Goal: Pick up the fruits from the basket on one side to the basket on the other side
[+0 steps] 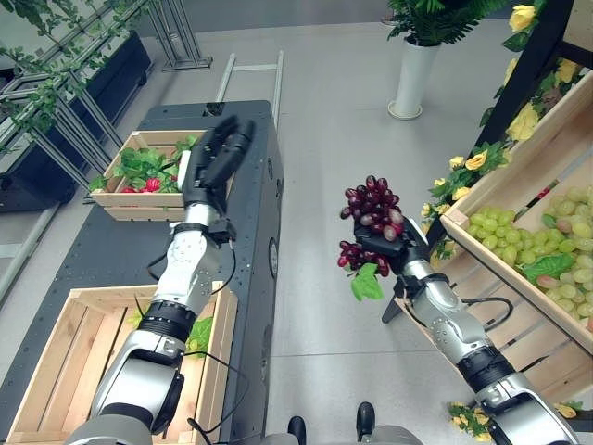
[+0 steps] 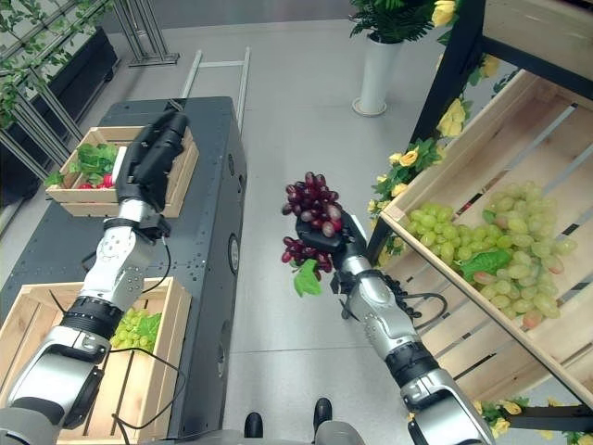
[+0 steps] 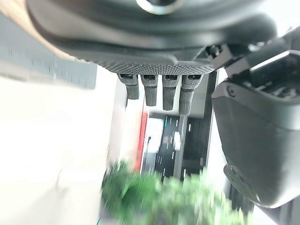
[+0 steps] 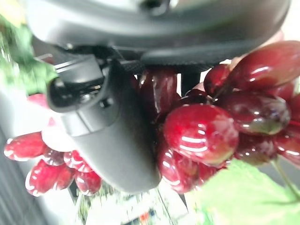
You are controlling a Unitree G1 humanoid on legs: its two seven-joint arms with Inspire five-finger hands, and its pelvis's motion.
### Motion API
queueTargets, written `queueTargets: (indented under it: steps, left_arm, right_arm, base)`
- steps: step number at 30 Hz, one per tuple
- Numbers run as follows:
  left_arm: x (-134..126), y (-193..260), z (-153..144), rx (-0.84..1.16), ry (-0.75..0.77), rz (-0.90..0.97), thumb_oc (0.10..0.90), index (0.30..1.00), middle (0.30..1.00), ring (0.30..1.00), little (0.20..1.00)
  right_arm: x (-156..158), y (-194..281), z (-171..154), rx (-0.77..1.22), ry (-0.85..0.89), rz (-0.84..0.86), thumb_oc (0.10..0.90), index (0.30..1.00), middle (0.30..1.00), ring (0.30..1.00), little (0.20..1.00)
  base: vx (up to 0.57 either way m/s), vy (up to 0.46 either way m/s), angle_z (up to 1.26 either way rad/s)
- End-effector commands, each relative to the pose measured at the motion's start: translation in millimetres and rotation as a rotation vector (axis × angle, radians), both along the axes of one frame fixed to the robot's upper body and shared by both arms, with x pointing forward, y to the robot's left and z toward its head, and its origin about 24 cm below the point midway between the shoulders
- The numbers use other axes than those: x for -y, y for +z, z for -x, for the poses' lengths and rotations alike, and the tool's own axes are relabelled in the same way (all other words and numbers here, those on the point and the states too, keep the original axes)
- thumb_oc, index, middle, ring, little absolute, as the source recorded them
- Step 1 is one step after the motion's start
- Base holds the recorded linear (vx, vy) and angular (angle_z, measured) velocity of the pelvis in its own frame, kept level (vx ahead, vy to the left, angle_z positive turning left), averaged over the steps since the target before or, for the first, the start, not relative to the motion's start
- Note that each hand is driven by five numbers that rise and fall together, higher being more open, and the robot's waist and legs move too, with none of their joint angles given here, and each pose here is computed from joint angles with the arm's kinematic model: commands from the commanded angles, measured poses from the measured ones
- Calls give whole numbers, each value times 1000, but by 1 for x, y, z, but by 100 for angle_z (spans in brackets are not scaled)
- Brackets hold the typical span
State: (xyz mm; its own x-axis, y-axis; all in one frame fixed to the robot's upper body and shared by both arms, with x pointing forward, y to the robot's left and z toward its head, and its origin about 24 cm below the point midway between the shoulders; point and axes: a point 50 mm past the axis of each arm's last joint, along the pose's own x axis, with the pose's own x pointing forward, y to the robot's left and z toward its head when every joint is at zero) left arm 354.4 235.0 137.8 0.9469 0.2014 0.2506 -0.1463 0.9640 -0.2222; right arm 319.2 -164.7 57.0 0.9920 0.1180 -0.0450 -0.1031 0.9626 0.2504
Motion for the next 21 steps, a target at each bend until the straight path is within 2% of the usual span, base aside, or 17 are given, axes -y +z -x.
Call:
queueTargets:
  steps: [1, 4, 9, 11, 16, 21]
  left_arm:
    - [-8, 5, -3, 47, 66, -71, 800, 900, 900, 900, 900]
    - [-12, -9, 3, 12, 44, -93, 800, 900, 900, 900, 900]
    - [0, -23, 14, 37, -151, -84, 800, 900, 900, 900, 900]
    - [2, -32, 21, 37, -157, -63, 800, 900, 900, 900, 900]
    - [3, -75, 39, -84, -86, 1, 800, 900, 900, 900, 900]
    - [16, -130, 69, -264, -69, 48, 800, 900, 900, 900, 900]
  right_arm:
    - [-2, 47, -9, 300, 20, -101, 400, 300, 300, 300, 300]
    - [18, 31, -3, 263, -26, -89, 400, 300, 300, 300, 300]
    - [40, 11, 13, 244, -112, -92, 400, 300, 300, 300, 300]
    - [45, -1, 20, 212, -160, -127, 400, 300, 300, 300, 300]
    - [36, -35, 37, 105, -114, -231, 400, 300, 300, 300, 300]
    - [19, -68, 61, -36, -7, -323, 400, 300, 300, 300, 300]
  base:
    - [13, 32, -8]
    - [31, 42, -8]
    - [30, 29, -9]
    - [23, 26, -7]
    - [32, 24, -11]
    - [5, 9, -10]
